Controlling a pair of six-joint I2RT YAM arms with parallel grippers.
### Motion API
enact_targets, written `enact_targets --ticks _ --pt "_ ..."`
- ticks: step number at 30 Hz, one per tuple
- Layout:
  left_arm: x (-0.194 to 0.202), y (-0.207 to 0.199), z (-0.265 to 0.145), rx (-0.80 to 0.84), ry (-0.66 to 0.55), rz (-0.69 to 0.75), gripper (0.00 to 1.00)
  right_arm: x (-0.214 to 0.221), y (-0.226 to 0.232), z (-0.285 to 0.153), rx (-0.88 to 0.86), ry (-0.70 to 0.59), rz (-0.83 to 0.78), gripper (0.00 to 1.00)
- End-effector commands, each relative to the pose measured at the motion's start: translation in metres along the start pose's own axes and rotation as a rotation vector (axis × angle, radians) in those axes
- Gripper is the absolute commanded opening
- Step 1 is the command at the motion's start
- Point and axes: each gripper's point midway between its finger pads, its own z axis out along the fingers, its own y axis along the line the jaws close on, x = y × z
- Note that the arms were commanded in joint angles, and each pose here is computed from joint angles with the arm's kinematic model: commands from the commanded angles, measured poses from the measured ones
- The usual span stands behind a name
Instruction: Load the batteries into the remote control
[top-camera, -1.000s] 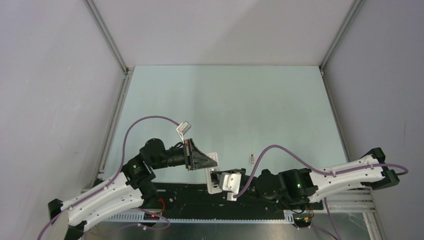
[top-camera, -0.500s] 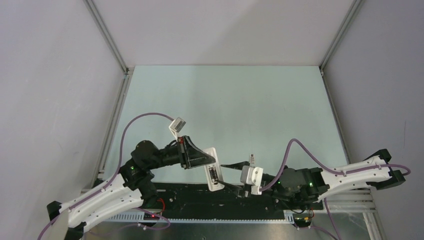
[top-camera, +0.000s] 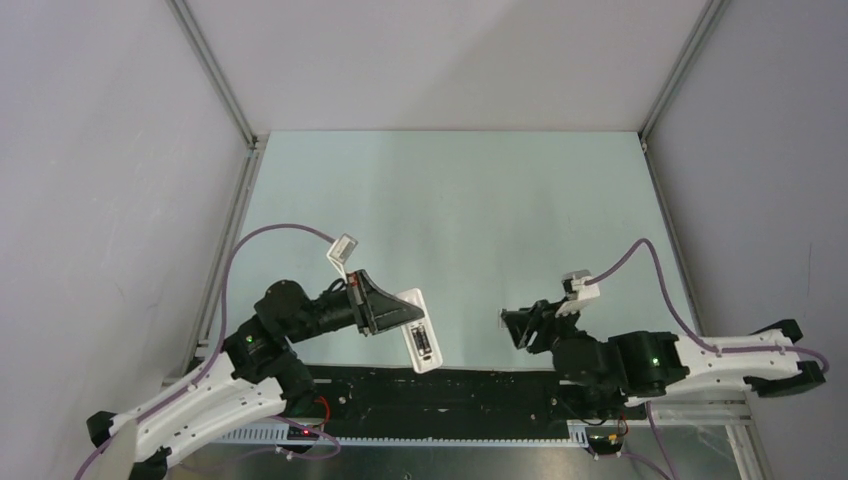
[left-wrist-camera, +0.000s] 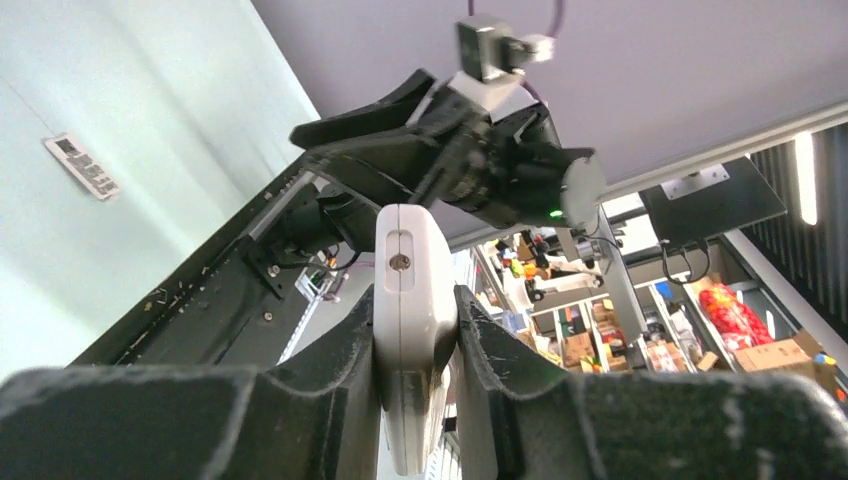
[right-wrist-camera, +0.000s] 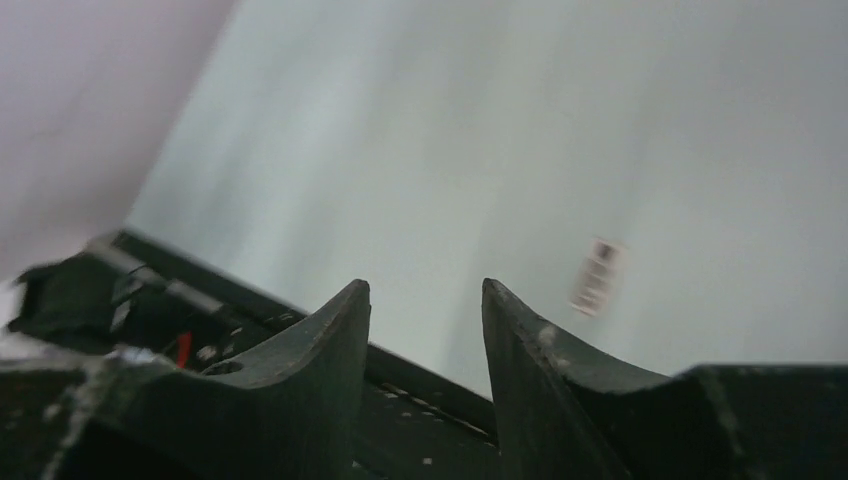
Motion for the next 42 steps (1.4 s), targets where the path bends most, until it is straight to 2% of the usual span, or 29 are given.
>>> enact_targets --ticks 1,9,10,14,23,32,42 --pt "-0.016 -0.008 -0.006 -0.033 -0.057 0.087 0.0 0.039 -0.094 -0.013 0.399 0.091 0.22 0.51" --pt "-0.014 -0.005 -0.001 -0.047 -0.037 0.074 0.0 0.085 -0.115 0.01 0.637 0.323 0.127 0.62" --pt "-0.014 -0.006 -0.001 -0.046 -0.038 0.075 0.0 0.094 -0.113 0.012 0.63 0.377 0.138 0.63" --pt "-0.013 -0.007 -0.002 -0.039 -0.034 0.078 0.0 0.109 -0.099 0.044 0.536 0.456 0.195 0.65" --pt "-0.011 -0.007 -0.003 -0.034 -0.029 0.065 0.0 0.126 -0.11 0.079 0.544 0.507 0.143 0.67" --pt "-0.01 -0.006 -0.003 -0.036 -0.027 0.067 0.0 0.147 -0.14 0.078 0.663 0.573 0.063 0.59" --pt "-0.01 -0.008 -0.004 -0.022 -0.026 0.065 0.0 0.151 -0.141 0.083 0.661 0.599 0.0 0.46"
